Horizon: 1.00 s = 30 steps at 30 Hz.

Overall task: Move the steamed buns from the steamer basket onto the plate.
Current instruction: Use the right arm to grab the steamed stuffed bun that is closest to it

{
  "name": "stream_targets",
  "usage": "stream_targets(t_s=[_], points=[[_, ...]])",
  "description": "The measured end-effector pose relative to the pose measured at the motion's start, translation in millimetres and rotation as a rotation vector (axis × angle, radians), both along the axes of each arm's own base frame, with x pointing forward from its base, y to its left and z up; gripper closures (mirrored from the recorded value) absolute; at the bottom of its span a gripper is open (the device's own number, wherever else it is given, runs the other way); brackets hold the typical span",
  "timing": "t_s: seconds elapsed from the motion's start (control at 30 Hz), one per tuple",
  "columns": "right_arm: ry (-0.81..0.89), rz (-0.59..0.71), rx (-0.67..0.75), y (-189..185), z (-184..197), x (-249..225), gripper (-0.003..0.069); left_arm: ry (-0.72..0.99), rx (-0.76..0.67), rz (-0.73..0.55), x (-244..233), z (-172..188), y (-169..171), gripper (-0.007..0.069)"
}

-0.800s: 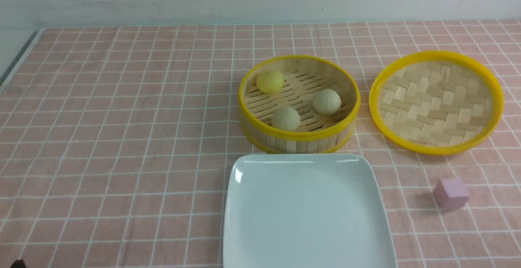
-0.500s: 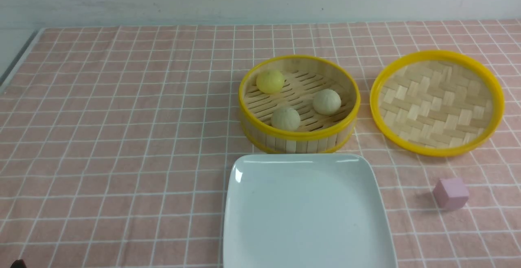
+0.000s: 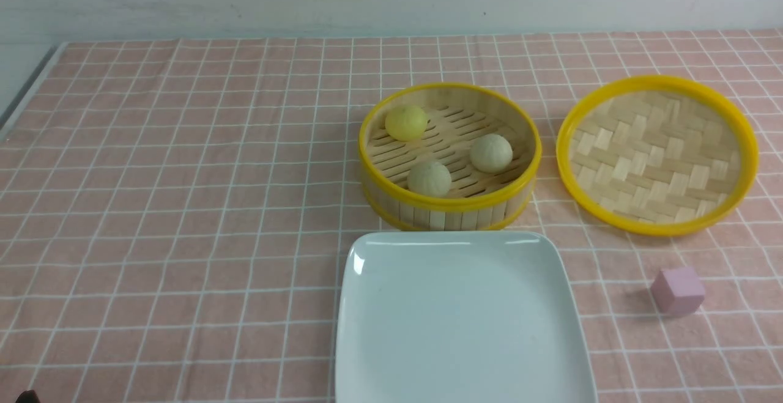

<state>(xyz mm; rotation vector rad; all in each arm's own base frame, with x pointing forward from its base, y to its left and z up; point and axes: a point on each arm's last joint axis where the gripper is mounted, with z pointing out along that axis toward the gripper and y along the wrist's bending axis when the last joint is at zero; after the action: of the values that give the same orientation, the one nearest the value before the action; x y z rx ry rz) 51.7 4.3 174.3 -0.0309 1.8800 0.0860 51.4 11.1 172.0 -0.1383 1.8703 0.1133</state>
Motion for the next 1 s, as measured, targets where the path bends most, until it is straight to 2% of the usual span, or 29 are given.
stream_targets(t_s=[0.57, 0.83, 1.0], points=[[-0.037, -0.003, -0.029, -1, 8, 0, 0.0164, 0.000, 0.000, 0.000, 0, 0, 0, 0.0119], [-0.337, -0.003, 0.014, -2, 111, -24, 0.0164, 0.000, 0.000, 0.000, 0, 0, 0, 0.0119], [-0.428, 0.023, 0.092, -1, 148, -45, 0.0164, 0.000, 0.000, 0.000, 0, 0, 0, 0.0119]])
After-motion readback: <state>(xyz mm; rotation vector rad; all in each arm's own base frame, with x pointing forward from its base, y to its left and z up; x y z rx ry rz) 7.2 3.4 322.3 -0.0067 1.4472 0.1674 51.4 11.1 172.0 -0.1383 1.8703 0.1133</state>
